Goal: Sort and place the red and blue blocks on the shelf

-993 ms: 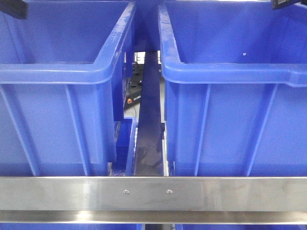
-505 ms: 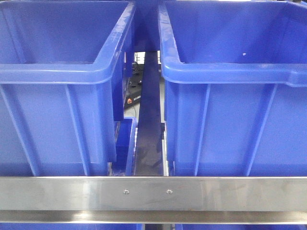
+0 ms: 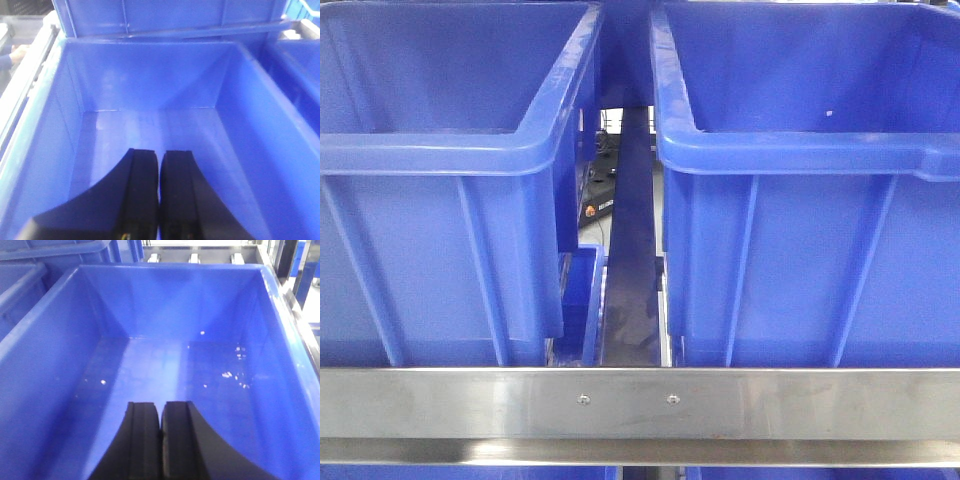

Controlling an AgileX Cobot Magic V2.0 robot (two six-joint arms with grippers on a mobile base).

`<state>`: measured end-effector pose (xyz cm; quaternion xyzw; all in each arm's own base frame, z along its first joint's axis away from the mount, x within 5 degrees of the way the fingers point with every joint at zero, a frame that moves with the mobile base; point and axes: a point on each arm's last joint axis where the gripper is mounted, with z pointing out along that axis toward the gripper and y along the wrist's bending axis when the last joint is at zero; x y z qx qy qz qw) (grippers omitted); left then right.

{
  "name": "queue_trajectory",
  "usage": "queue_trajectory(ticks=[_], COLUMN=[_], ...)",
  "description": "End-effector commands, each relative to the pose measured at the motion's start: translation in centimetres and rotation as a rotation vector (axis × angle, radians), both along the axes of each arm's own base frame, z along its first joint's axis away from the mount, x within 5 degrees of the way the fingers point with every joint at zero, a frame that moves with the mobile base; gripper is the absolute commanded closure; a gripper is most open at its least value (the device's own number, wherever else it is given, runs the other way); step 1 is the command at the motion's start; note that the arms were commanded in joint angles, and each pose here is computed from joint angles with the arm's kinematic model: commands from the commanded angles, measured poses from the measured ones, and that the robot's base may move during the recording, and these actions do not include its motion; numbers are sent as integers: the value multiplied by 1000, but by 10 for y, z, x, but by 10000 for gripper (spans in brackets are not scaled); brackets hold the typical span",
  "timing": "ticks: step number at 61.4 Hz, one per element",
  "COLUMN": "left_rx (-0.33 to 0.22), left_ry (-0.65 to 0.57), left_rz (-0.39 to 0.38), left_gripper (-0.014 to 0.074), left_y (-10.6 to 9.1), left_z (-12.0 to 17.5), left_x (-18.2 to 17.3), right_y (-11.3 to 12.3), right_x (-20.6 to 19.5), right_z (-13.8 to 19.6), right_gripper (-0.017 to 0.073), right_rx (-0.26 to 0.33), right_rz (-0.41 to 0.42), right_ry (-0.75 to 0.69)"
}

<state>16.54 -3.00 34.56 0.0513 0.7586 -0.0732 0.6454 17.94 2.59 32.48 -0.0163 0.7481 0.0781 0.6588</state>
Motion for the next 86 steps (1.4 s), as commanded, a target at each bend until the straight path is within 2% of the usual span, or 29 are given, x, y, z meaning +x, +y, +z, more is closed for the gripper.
queue_trajectory(ticks=[1,12,30,36,40,44,56,86], left_rx=[-30,-56,-75,-46,-44,-62,-51,-49], left_ry=[-135,-142,-245,-284,-286,-283,-282,-282], left_rz=[3,5,4,29,68,107,212,226], left_gripper=[469,469,469,469,469,469,469,469], left_y=[2,6,14,18,21,24,33,34], left_z=[12,-8,-26,-31,-36,-38,-40,-40], left_x=[-10,-33,-76,-86,-88,-89,-89,-89], right_y=[-4,-7,-13,-15,-17,-20,-29,-30], right_x=[-7,-25,-68,-80,-85,-87,-86,-86], right_z=[19,9,-1,-4,-7,-10,-11,-11], right_gripper=[533,533,533,533,533,533,533,533], right_rx=[18,24,39,6,-23,-29,-46,-47], right_rz=[-25,-30,-30,-34,-51,-81,-174,-187], right_ry=[-162,-205,-307,-347,-361,-362,-357,-362])
